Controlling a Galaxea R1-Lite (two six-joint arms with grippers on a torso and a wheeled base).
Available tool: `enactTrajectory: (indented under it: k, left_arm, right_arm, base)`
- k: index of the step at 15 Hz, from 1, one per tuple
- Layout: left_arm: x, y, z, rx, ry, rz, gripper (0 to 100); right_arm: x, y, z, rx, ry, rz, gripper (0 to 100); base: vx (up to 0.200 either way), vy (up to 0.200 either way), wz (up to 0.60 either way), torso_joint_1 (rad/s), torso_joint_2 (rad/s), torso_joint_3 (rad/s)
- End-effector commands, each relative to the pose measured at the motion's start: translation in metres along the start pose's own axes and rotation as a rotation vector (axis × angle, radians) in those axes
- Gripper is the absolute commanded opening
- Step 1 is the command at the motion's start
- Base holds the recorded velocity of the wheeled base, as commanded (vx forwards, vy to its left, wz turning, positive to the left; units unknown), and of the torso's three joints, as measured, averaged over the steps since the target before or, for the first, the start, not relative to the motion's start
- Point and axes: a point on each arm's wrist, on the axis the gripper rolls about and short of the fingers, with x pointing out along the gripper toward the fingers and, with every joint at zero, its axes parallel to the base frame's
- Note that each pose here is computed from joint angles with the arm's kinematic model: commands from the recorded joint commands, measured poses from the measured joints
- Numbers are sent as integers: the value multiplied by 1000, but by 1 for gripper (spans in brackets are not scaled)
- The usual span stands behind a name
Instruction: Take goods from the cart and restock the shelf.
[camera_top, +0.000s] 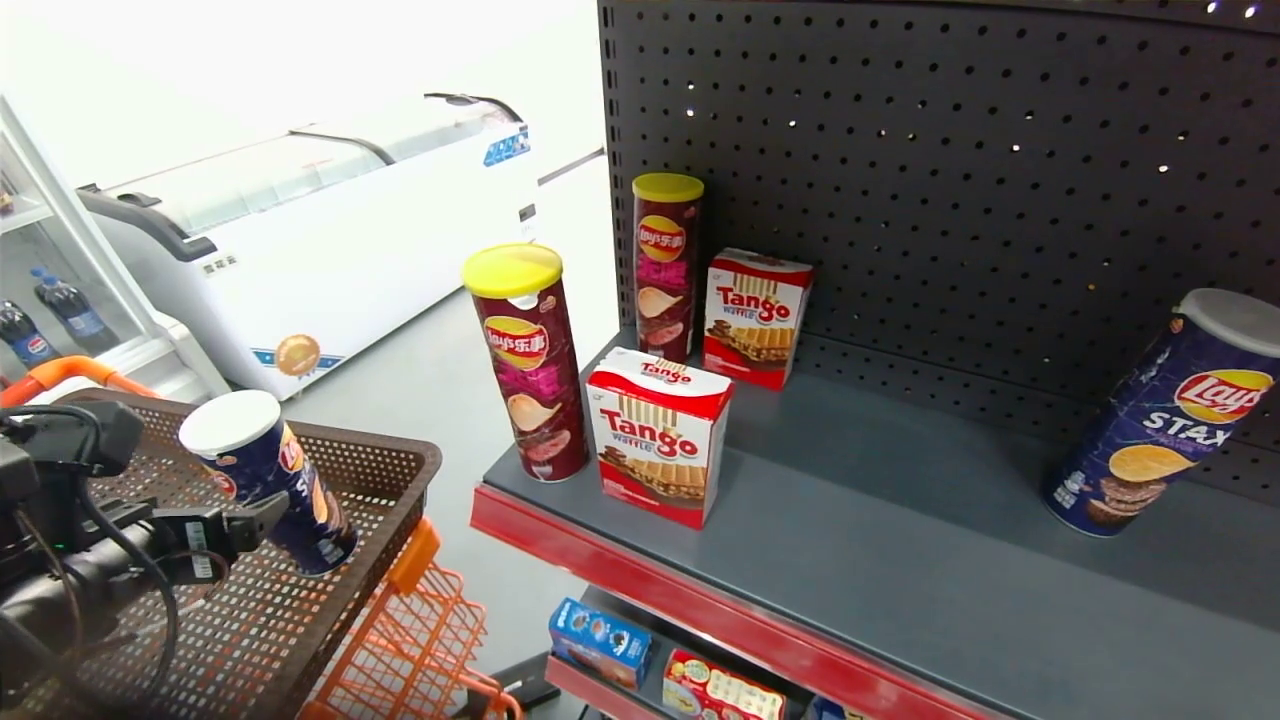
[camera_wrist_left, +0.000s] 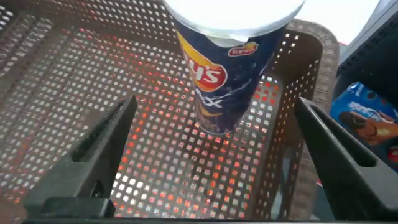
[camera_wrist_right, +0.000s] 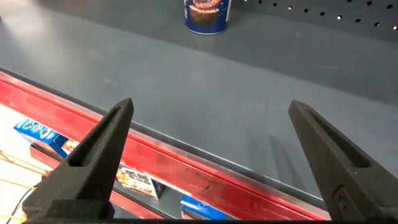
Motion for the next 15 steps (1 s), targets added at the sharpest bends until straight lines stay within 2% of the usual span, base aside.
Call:
enactTrajectory:
  k: [1,2,3,9,13,15]
  left_arm:
    - [32,-2,-19,1,93,-10,100]
    - [38,-3,-22,3,96,-16,100]
    - [47,-5,-22,6,77,-21,100]
    - [71,-6,-23,12,-50,-18,100]
    - [80,-6,-20,24,-165,-12,100]
    - [84,-5,-21,23,-182,-8,100]
  right_arm:
    - [0,0,0,-1,1,0,100]
    - [0,0,0,-1,1,0,100]
    - [0,0,0,-1,1,0,100]
    - [0,0,0,-1,2,0,100]
    - [0,0,0,-1,1,0,100]
    - [0,0,0,-1,1,0,100]
  base:
    - [0,0,0,0,0,0]
    - [0,0,0,0,0,0]
    - [0,0,0,0,0,0]
    - [0,0,0,0,0,0]
    - [0,0,0,0,0,0]
    - [0,0,0,0,0,0]
